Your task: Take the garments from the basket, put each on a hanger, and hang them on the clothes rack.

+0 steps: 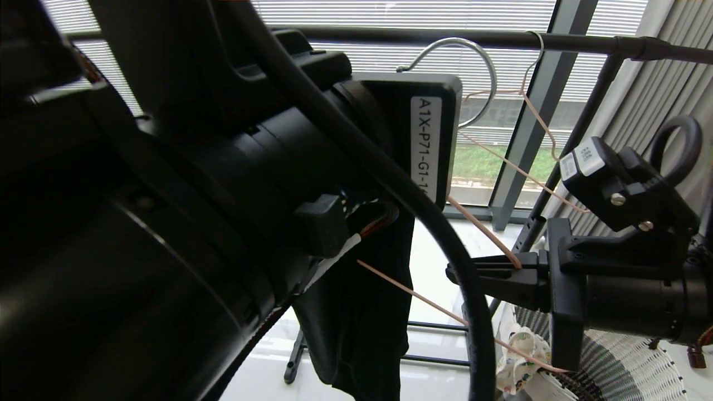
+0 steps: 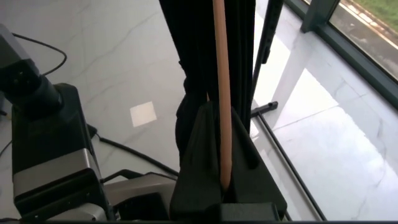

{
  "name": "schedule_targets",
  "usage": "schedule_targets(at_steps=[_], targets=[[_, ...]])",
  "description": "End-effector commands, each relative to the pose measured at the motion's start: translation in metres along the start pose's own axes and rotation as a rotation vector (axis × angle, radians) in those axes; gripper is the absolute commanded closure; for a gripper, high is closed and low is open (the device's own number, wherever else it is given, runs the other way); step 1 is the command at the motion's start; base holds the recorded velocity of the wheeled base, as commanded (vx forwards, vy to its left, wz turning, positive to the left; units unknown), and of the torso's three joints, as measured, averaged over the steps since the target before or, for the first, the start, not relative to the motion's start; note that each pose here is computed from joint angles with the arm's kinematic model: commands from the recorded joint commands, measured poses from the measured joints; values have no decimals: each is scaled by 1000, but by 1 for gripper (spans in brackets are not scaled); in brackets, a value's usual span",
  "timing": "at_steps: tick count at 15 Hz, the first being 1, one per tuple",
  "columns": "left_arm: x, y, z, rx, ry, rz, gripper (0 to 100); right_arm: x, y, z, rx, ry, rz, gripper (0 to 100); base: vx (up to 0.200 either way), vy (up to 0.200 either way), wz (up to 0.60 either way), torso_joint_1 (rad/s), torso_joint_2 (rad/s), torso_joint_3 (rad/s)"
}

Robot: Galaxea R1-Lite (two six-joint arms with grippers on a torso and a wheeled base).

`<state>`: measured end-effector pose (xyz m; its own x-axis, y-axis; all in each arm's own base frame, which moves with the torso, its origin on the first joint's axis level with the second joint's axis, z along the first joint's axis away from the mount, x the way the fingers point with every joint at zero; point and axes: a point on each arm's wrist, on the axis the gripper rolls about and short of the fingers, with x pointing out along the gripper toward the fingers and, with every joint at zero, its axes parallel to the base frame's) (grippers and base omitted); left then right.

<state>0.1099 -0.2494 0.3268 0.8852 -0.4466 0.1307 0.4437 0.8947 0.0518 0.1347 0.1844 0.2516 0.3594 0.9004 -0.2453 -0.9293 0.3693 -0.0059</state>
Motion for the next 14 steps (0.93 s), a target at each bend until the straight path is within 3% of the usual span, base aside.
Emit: schedule_targets(at_steps=[1, 6, 10, 11, 14], targets=[[2, -4, 2, -5, -4, -7, 100, 16, -3, 3, 11, 9, 7, 100, 0, 0, 0, 0, 0, 0], [0, -1, 5, -10, -11, 0, 100, 23, -5, 9, 23, 1, 3, 100, 0, 0, 0, 0, 0, 0], [-5, 21, 13, -19, -35, 52, 100, 21, -9, 8, 26, 0, -19, 100, 0, 0, 0, 0, 0, 0], [-4, 22, 14, -18, -36, 55, 0, 21, -10, 8, 26, 0, -21, 100, 0, 0, 0, 0, 0, 0], [-9, 30, 14, 11, -37, 67, 0, 20, -14, 10, 20, -25, -53, 100, 0, 0, 0, 0, 0, 0]])
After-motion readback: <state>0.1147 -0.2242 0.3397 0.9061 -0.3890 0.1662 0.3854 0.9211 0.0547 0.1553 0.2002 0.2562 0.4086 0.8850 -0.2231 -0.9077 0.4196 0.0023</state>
